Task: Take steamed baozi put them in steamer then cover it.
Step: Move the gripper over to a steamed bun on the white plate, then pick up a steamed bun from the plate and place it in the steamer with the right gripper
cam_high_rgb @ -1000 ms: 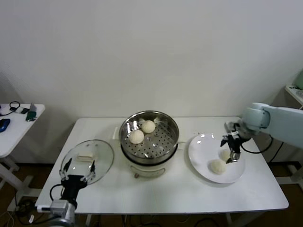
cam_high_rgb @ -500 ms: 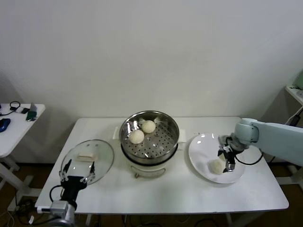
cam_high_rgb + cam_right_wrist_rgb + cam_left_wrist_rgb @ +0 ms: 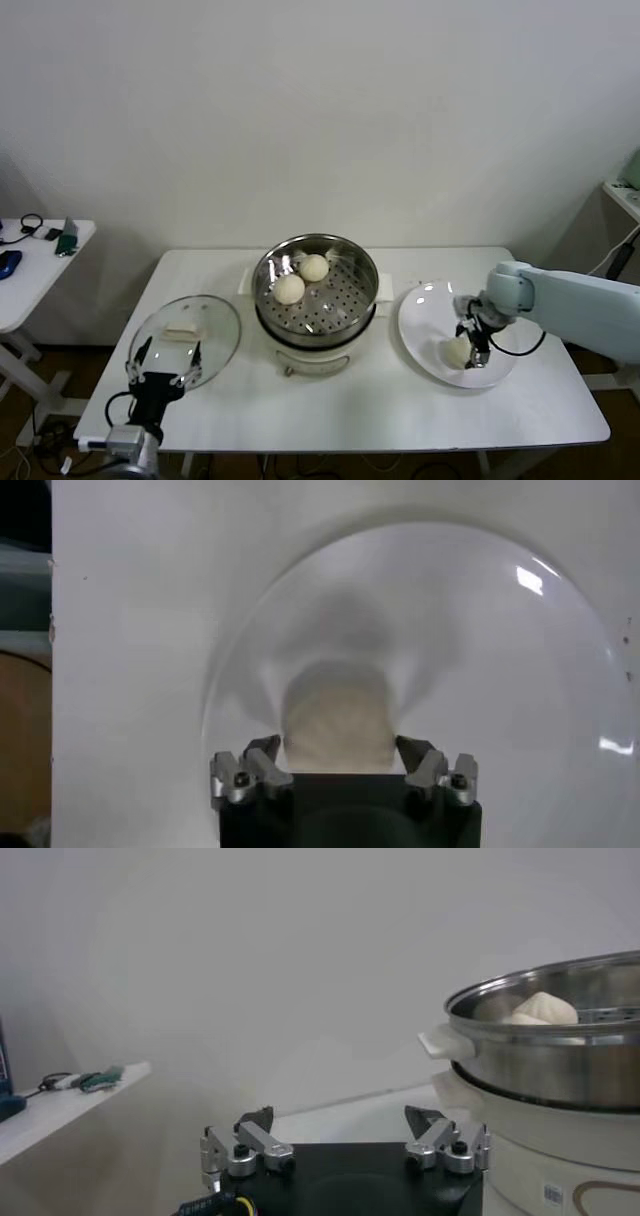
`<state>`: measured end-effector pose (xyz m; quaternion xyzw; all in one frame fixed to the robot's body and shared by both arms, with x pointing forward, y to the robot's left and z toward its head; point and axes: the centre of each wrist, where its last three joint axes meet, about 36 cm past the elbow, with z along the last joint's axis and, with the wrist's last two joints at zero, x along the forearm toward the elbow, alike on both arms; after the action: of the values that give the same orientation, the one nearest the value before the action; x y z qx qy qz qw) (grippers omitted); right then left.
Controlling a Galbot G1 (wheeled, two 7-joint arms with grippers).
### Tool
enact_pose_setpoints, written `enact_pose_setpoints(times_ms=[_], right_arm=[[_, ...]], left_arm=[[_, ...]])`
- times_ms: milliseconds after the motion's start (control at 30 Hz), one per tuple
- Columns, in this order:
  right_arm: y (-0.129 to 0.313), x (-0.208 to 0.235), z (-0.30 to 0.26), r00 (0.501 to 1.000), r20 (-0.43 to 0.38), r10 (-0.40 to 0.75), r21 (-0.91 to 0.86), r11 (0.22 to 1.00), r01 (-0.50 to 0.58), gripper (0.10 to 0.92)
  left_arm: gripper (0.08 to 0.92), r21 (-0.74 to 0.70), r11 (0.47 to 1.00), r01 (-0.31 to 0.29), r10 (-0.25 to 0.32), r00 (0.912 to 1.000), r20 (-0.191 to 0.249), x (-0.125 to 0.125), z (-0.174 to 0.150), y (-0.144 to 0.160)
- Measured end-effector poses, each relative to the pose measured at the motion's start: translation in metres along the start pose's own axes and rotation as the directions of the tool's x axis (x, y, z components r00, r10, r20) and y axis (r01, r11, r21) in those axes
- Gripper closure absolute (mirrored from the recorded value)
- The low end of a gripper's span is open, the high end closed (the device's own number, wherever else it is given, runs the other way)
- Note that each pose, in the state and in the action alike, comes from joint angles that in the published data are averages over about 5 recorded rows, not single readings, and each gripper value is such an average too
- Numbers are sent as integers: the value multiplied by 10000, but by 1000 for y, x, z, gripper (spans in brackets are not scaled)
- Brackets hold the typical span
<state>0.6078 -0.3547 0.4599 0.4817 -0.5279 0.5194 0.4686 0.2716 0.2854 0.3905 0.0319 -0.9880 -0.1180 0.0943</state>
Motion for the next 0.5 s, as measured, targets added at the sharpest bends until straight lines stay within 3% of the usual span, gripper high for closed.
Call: enact_pose_setpoints(times_ms=[300, 500], right_arm=[[-8, 16, -3, 10000, 92, 10, 335, 9994, -13, 335], [-26, 58, -15, 9993, 263, 270, 1151, 9929, -299, 335]], left_arm=[[177, 36, 10000, -4, 4, 10000, 15, -2, 0, -2], [177, 14, 10000, -1, 1, 10000, 31, -3, -2, -2]])
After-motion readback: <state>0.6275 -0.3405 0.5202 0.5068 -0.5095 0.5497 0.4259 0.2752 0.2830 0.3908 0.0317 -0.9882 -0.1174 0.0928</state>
